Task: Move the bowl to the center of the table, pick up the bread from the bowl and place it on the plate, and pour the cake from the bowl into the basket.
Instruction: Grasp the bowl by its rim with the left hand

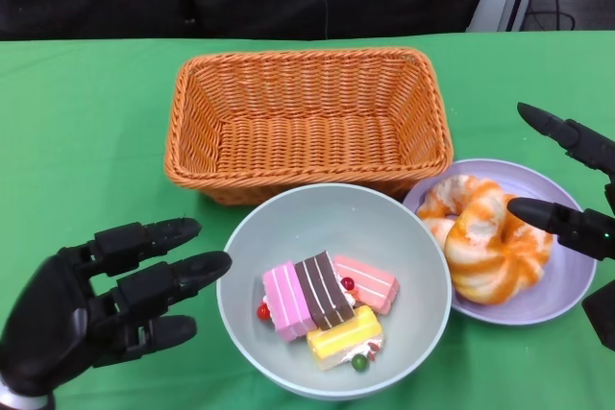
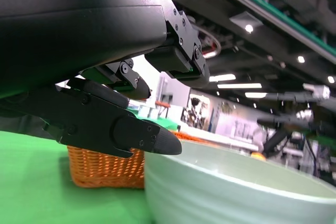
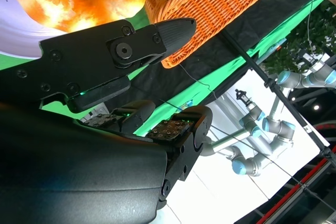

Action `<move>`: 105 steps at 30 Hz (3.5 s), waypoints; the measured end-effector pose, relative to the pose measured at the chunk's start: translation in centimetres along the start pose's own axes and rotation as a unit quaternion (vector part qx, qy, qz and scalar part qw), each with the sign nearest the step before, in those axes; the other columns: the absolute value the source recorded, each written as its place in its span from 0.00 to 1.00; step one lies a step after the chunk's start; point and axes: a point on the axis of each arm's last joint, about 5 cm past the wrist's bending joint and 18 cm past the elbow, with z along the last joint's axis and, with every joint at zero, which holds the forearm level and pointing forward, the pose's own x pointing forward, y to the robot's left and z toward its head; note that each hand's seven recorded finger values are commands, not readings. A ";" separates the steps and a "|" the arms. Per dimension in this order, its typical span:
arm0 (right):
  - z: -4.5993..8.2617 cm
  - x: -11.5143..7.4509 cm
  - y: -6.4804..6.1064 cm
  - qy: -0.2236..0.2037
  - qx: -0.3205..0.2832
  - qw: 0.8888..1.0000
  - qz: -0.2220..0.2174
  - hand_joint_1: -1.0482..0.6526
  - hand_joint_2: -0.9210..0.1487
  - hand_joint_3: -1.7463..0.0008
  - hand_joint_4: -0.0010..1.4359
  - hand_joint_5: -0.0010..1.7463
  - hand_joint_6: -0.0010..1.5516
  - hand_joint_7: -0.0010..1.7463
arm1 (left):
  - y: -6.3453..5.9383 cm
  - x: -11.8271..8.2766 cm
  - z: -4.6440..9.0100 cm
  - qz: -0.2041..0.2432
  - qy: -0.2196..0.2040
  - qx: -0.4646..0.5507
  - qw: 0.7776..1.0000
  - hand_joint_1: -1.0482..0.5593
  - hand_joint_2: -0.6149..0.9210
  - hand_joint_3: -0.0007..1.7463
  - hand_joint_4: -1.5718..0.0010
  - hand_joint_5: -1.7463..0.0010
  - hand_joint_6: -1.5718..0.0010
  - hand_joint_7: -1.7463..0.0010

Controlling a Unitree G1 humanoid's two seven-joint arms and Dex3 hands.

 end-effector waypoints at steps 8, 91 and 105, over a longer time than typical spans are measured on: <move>0.0 0.0 0.2 0.002 0.005 1.000 0.000 0.30 0.01 1.00 0.49 0.03 0.31 0.00 | 0.1 0.6 -0.1 -0.018 -0.030 -0.009 0.999 0.46 1.00 0.07 0.55 0.99 0.60 0.98; 0.8 0.1 2.9 0.008 0.008 1.000 -0.013 0.30 0.01 1.00 0.51 0.01 0.33 0.00 | 1.1 5.9 -0.9 -0.266 -0.167 -0.006 0.949 0.40 1.00 0.14 0.43 0.93 0.47 0.99; 1.0 0.0 3.3 0.002 0.006 1.000 -0.023 0.30 0.02 1.00 0.51 0.01 0.33 0.00 | 0.5 8.3 0.0 -0.331 -0.172 0.067 0.925 0.36 1.00 0.16 0.47 0.91 0.45 0.98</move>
